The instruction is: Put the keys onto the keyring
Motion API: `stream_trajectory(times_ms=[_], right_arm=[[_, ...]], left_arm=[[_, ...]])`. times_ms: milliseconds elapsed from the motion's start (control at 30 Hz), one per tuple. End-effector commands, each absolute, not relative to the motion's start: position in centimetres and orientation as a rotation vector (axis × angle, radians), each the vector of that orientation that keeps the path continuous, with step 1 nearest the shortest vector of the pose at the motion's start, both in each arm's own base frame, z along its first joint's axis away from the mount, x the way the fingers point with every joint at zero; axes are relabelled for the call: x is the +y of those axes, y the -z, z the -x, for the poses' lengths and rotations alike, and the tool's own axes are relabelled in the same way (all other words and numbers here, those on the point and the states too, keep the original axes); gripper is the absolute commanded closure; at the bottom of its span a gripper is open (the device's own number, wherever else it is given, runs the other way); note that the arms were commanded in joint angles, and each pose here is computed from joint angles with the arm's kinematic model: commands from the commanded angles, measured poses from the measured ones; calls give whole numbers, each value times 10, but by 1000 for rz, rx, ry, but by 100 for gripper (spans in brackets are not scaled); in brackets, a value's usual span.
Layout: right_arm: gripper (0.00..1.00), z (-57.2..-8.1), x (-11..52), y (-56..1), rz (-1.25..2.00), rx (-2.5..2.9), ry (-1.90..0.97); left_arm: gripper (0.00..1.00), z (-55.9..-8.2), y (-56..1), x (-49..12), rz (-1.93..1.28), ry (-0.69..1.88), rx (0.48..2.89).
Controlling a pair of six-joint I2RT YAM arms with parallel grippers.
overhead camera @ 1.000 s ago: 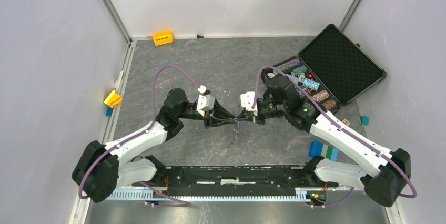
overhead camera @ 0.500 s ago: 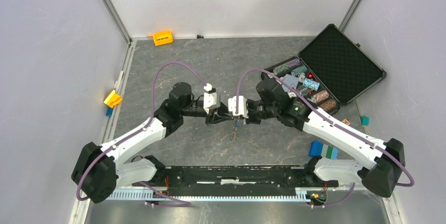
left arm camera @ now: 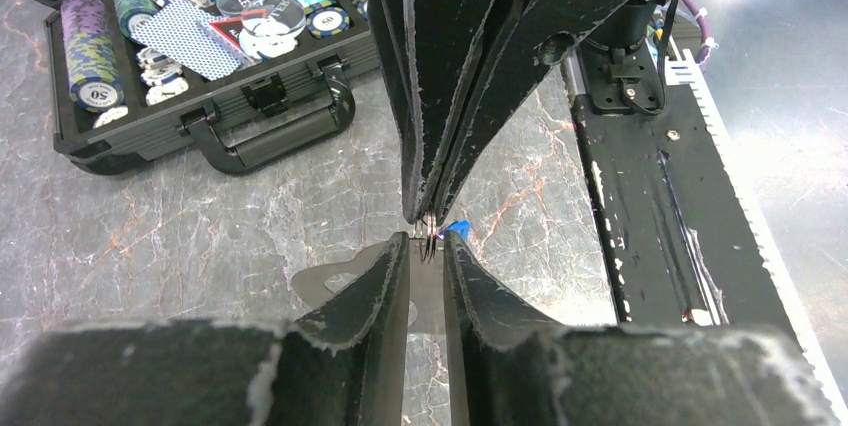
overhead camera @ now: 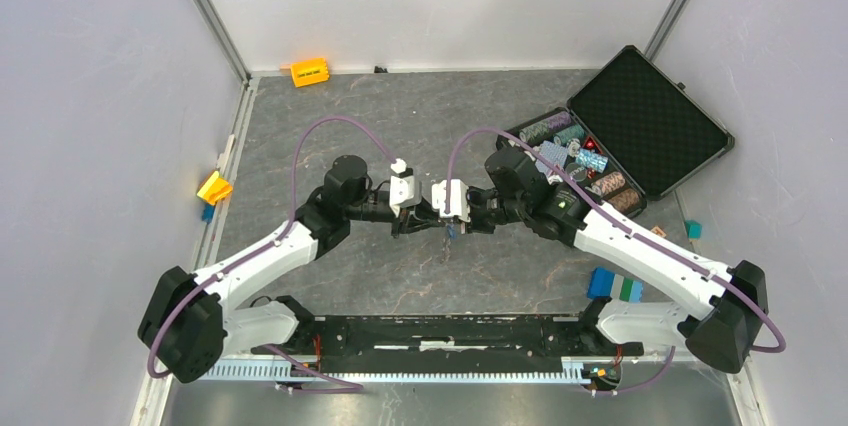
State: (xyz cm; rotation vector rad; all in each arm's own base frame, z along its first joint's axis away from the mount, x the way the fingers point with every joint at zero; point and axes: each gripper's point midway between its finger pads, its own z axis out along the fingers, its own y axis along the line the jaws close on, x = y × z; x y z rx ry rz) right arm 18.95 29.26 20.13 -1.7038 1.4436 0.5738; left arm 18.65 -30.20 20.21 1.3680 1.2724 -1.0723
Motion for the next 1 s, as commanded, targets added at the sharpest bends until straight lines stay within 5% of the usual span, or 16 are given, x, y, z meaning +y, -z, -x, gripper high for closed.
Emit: stream_trajectory(times_ms=[0, 367, 967], right_arm=[[100, -194, 302, -226, 1666, 1385, -577], [100, -192, 303, -222, 1672, 1385, -591], [100, -191, 301, -216, 1682, 1395, -586]], left_arm=[[75, -191, -223, -309, -1377, 1051, 1182], [84, -190, -222, -311, -1381, 1066, 1185], [81, -186, -225, -310, -1373, 1074, 1166]])
